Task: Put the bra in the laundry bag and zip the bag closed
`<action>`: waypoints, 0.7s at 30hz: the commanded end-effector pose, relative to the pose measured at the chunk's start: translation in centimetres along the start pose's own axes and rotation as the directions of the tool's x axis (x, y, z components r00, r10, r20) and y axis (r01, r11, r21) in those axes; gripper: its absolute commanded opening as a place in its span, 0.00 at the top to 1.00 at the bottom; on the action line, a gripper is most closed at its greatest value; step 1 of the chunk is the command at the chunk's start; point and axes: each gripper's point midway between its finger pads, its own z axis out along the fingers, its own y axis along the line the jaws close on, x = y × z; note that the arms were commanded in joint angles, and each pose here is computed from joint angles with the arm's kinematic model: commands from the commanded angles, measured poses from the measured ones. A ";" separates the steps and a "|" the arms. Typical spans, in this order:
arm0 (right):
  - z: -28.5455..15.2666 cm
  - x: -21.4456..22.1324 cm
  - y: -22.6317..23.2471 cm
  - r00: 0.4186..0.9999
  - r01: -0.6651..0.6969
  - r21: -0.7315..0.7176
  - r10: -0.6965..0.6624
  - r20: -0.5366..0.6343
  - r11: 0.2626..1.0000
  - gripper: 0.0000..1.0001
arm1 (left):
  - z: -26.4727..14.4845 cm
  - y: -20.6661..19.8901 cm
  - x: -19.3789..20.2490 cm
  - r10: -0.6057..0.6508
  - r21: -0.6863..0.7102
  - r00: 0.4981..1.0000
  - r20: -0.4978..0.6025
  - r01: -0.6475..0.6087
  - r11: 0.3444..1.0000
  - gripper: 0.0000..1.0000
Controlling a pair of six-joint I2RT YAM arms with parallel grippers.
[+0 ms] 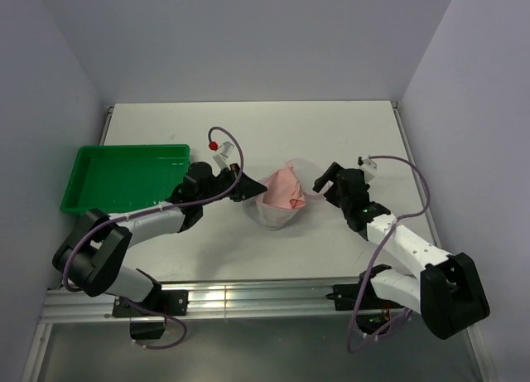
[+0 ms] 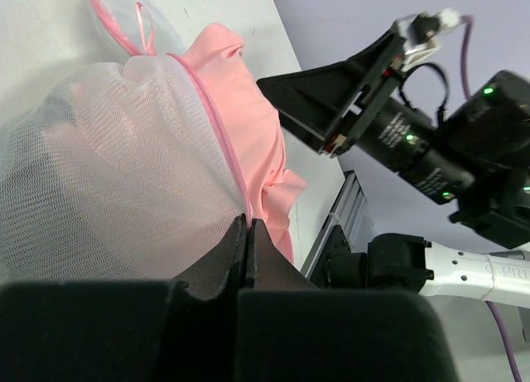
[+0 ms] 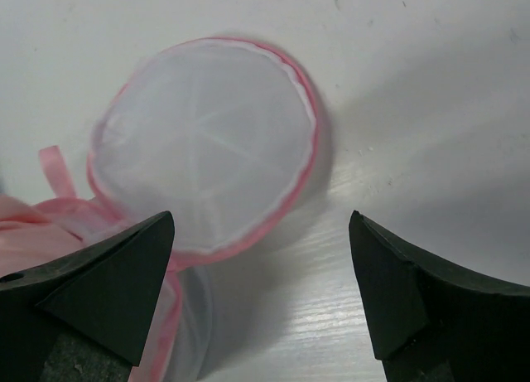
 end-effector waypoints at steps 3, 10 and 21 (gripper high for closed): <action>1.1 -1.1 0.7 0.974 -0.215 -0.073 0.220 0.061 0.974 0.07 | -0.2 -2.3 -1.1 0.063 0.078 0.998 0.012 -0.063 0.995 1.00; 3.1 1.2 0.1 0.949 -0.314 -0.053 0.314 -0.012 0.948 0.07 | -0.2 -2.4 -1.4 0.093 0.064 0.996 0.006 -0.093 0.994 1.00; 4.6 1.8 -0.3 0.874 -0.487 -0.062 0.486 -0.026 0.871 0.15 | -0.3 -2.6 -1.5 0.099 0.062 0.995 0.008 -0.099 0.993 1.00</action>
